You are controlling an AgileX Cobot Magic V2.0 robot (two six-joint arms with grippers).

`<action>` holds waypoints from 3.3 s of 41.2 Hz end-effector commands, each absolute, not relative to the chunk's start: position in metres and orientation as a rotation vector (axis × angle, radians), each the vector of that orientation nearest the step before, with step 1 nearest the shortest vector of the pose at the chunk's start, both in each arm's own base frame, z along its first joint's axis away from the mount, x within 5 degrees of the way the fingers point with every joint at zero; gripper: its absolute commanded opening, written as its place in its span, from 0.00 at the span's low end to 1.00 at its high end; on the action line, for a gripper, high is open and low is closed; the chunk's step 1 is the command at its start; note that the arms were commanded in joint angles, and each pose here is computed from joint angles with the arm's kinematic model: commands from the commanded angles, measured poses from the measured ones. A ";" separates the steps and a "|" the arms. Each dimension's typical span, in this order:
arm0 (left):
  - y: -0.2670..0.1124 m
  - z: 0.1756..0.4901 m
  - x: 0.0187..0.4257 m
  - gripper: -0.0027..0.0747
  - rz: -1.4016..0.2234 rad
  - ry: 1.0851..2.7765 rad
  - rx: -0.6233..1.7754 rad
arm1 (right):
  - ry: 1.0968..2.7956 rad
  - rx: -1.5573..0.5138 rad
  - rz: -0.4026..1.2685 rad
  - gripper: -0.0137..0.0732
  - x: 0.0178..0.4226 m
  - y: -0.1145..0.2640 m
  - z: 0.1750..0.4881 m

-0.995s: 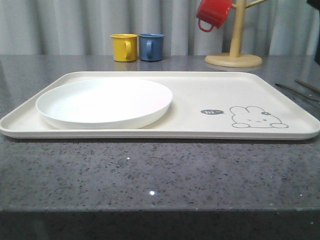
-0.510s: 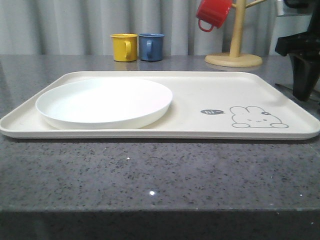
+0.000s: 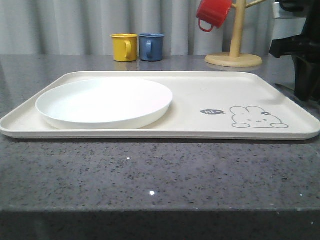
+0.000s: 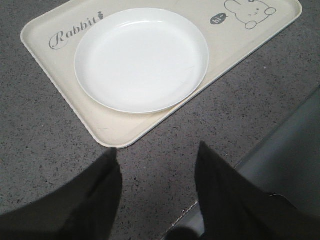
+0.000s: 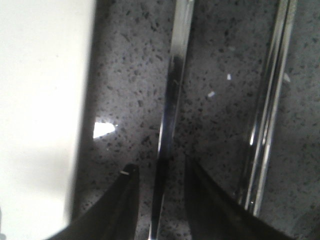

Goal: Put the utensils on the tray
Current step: 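Lower the right gripper onto the silver fork and close, then carry the fork onto the tray beside the plate and lower it, then open the right gripper and lift away from the fork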

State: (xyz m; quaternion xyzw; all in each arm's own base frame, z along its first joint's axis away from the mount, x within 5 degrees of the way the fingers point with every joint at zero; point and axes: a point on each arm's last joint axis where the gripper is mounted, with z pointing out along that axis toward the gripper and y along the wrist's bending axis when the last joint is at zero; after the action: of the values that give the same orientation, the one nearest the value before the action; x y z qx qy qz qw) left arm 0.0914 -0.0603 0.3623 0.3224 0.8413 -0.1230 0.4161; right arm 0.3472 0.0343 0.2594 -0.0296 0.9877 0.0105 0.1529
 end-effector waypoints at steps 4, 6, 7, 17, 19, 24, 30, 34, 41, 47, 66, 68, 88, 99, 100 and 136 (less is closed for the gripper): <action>-0.063 0.376 0.093 0.47 -0.344 2.026 0.764 | 2.724 -0.074 0.045 0.44 0.348 0.033 0.284; -0.063 0.376 0.093 0.47 -0.344 2.026 0.764 | 2.727 -0.074 0.045 0.44 0.348 0.033 0.284; -0.063 0.376 0.093 0.47 -0.344 2.026 0.764 | 2.728 -0.074 0.045 0.44 0.348 0.033 0.284; -0.063 0.376 0.093 0.47 -0.344 2.026 0.764 | 2.752 -0.074 0.045 0.44 0.346 0.033 0.283; -0.063 0.376 0.093 0.47 -0.344 2.026 0.764 | 2.760 -0.074 0.044 0.44 0.345 0.033 0.283; -0.063 0.376 0.093 0.47 -0.344 2.026 0.764 | 2.798 -0.075 0.041 0.42 0.345 0.033 0.277; -0.063 0.376 0.093 0.47 -0.344 2.026 0.764 | 2.796 -0.065 0.063 0.35 0.346 0.035 0.276; -0.063 0.376 0.093 0.47 -0.344 2.026 0.764 | 2.781 -0.056 0.085 0.25 0.347 0.036 0.277; -0.063 0.376 0.093 0.47 -0.344 2.026 0.764 | 2.777 -0.058 0.081 0.16 0.346 0.036 0.279; -0.063 0.376 0.093 0.47 -0.344 2.026 0.764 | 2.736 -0.069 0.058 0.16 0.338 0.033 0.297; -0.063 0.376 0.093 0.47 -0.344 2.026 0.764 | 2.671 -0.347 0.290 0.17 0.300 0.135 0.338; -0.063 0.376 0.093 0.47 -0.344 2.026 0.764 | 2.692 -0.327 0.307 0.17 0.301 0.145 0.333; -0.063 0.376 0.093 0.47 -0.344 2.026 0.764 | 2.717 0.145 0.471 0.26 0.337 0.176 0.296; -0.063 0.376 0.093 0.47 -0.344 2.026 0.764 | 2.692 0.167 0.489 0.30 0.339 0.177 0.296; -0.063 0.376 0.093 0.47 -0.344 2.026 0.764 | 2.692 0.169 0.489 0.30 0.339 0.177 0.296; -0.063 0.376 0.093 0.47 -0.344 2.026 0.764 | 2.676 -0.057 -0.129 0.30 0.284 0.048 0.355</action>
State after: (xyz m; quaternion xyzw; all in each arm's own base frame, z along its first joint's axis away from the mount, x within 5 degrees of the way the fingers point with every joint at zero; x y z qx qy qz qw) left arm 0.0914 -0.0604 0.3624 0.3220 0.8410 -0.1239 0.4167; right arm 0.2917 0.0695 0.3416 -0.0203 0.9778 -0.0436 0.2040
